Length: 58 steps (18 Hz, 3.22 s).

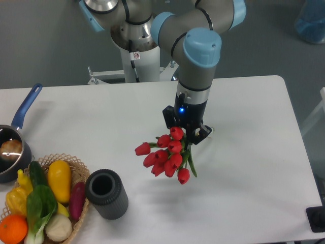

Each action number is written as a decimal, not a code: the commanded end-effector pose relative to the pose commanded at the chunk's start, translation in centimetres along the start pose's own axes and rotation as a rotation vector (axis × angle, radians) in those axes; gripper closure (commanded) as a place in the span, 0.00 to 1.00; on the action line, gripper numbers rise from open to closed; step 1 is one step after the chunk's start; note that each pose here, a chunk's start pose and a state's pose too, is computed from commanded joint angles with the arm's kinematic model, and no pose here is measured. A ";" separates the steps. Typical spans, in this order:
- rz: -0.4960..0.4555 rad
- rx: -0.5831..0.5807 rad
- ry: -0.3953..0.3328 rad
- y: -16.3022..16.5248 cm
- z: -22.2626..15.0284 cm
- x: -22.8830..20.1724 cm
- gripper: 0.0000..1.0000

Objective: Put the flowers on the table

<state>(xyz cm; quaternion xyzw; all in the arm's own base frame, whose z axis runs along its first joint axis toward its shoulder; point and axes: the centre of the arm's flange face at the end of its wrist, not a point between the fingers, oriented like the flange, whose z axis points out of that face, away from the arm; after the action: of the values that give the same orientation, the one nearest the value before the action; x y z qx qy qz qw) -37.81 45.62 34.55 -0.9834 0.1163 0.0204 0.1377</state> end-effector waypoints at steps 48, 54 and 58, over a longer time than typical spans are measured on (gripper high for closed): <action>-0.027 0.060 -0.162 -1.1 -7.3 -4.8 0.00; 0.120 -0.073 -0.205 2.4 -7.2 -8.1 0.00; 0.125 -0.102 -0.211 3.4 -7.9 -7.6 0.00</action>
<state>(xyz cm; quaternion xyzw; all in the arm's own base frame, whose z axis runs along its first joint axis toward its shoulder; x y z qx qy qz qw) -45.94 41.94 41.82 -0.9724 0.1608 0.1380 0.0976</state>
